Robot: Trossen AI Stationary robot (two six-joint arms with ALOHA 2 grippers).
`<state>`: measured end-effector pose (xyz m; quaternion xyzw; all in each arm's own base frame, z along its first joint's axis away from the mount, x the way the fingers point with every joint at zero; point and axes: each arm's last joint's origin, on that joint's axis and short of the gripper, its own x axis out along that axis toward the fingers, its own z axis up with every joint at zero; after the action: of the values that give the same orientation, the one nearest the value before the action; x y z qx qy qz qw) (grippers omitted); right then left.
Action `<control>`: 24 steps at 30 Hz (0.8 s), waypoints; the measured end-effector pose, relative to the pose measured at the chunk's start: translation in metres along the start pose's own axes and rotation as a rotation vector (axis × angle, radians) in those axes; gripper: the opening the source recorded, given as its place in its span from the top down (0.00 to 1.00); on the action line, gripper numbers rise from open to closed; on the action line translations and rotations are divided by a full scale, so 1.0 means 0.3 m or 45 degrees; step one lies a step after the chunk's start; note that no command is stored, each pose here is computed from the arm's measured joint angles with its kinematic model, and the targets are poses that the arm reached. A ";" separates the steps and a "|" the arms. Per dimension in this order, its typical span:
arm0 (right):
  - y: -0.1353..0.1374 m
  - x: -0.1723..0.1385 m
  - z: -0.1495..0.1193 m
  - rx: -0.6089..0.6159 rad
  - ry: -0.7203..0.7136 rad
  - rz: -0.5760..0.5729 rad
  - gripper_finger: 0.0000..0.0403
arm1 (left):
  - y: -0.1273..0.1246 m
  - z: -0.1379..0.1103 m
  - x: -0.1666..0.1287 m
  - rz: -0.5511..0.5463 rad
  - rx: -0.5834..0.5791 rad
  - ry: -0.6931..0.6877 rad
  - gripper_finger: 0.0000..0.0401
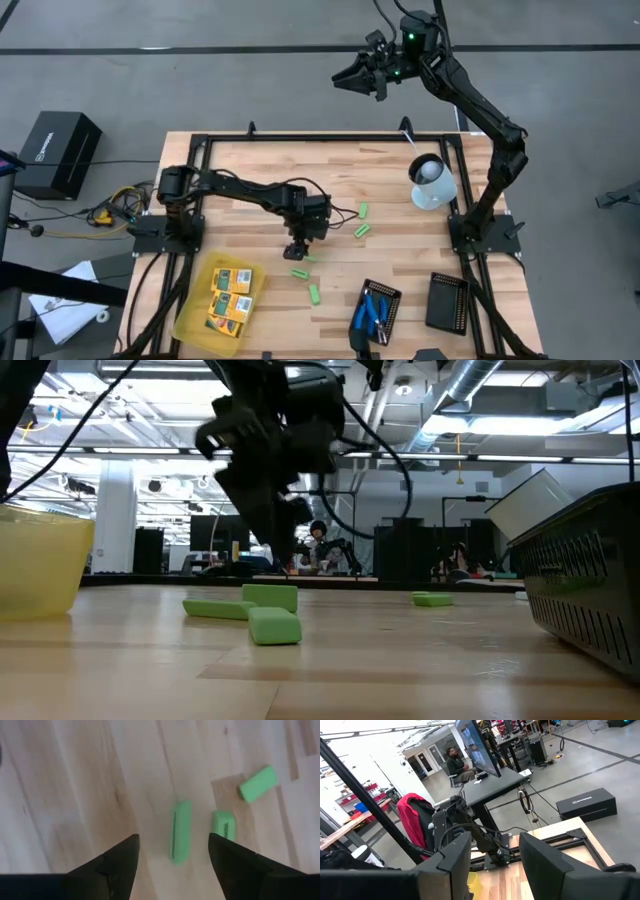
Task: Pick & Place School Supplies
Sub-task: Put the green eraser into the right black bin
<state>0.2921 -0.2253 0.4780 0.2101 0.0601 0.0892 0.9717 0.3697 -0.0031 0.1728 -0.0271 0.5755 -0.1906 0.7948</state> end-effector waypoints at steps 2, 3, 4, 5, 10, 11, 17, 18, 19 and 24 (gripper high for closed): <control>0.000 0.000 0.000 0.000 0.000 0.000 0.61 | 0.002 -0.003 0.012 -0.006 -0.031 0.016 0.43; 0.000 0.000 0.000 0.000 0.000 0.001 0.61 | 0.002 0.000 0.018 -0.006 -0.038 0.010 0.44; 0.000 0.000 0.000 -0.001 0.000 0.001 0.61 | 0.001 -0.001 0.026 -0.010 -0.047 0.018 0.44; 0.000 0.000 0.000 -0.002 0.001 0.001 0.61 | 0.000 -0.001 0.032 -0.013 -0.059 0.022 0.45; -0.001 -0.001 -0.001 -0.016 0.003 0.002 0.61 | -0.020 0.005 0.055 -0.042 -0.064 0.023 0.46; -0.001 -0.001 -0.001 -0.017 0.003 0.002 0.61 | -0.024 0.010 0.057 -0.043 -0.058 0.011 0.46; -0.001 -0.001 0.000 -0.019 0.002 0.002 0.61 | -0.031 0.013 0.062 -0.043 -0.050 0.000 0.47; -0.001 -0.001 0.000 -0.020 0.002 0.002 0.61 | -0.030 0.011 0.065 -0.043 -0.050 -0.002 0.47; -0.001 -0.001 0.000 -0.023 0.002 0.002 0.61 | -0.027 0.007 0.067 -0.042 -0.054 0.001 0.47; -0.001 -0.001 0.000 -0.032 0.002 0.002 0.61 | -0.023 -0.004 0.078 -0.042 -0.060 0.003 0.47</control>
<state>0.2918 -0.2255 0.4778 0.1977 0.0594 0.0909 0.9742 0.3728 -0.0172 0.1532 -0.0549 0.5802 -0.1900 0.7901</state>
